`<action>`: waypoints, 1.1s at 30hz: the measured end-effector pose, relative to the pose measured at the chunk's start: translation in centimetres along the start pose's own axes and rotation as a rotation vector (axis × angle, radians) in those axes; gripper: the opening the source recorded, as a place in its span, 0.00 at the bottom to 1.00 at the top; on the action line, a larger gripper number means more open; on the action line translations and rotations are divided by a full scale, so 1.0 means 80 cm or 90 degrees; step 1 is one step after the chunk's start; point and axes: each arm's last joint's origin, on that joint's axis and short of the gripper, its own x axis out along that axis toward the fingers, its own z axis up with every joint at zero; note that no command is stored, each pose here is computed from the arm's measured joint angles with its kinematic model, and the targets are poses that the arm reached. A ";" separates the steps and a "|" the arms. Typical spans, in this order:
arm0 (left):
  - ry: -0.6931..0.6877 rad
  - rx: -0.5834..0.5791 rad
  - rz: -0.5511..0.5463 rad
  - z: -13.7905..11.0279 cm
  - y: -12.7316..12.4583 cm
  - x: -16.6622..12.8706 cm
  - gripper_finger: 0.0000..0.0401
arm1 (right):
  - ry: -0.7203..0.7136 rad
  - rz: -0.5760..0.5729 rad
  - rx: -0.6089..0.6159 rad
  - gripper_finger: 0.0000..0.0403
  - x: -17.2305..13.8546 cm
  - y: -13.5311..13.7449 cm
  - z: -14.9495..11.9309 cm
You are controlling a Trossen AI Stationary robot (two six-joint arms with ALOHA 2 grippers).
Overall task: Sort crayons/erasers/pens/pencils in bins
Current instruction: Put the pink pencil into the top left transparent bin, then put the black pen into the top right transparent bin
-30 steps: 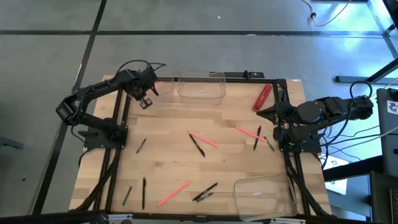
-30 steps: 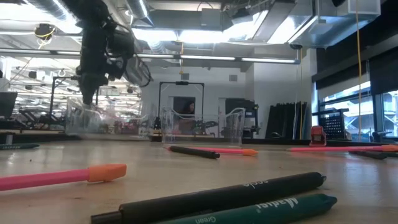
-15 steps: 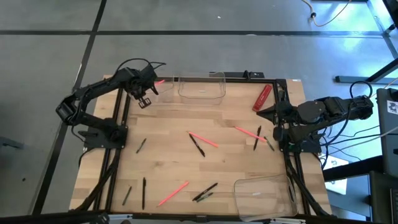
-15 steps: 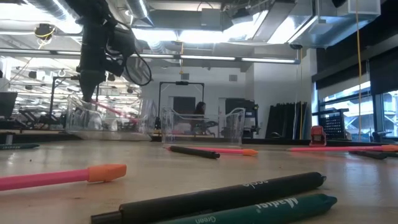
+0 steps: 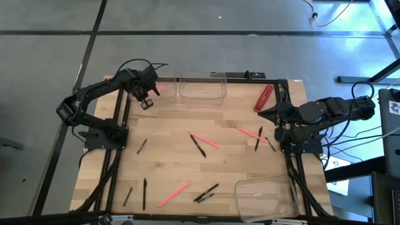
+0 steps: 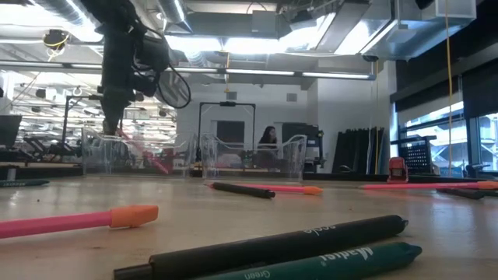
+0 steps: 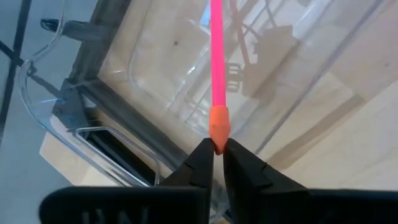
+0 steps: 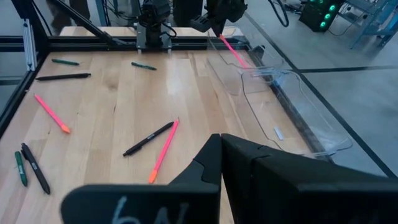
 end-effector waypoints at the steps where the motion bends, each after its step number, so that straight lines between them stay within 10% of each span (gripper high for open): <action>1: -0.001 0.000 0.001 0.000 0.000 0.001 0.08 | 0.000 0.000 0.000 0.01 0.000 0.000 0.000; 19: -0.013 -0.132 -0.094 -0.003 -0.006 -0.002 0.20 | 0.000 0.000 -0.002 0.01 0.000 0.000 0.000; 33: -0.242 -0.251 -0.211 -0.063 -0.076 -0.105 0.20 | -0.010 0.002 0.007 0.01 0.000 0.000 0.002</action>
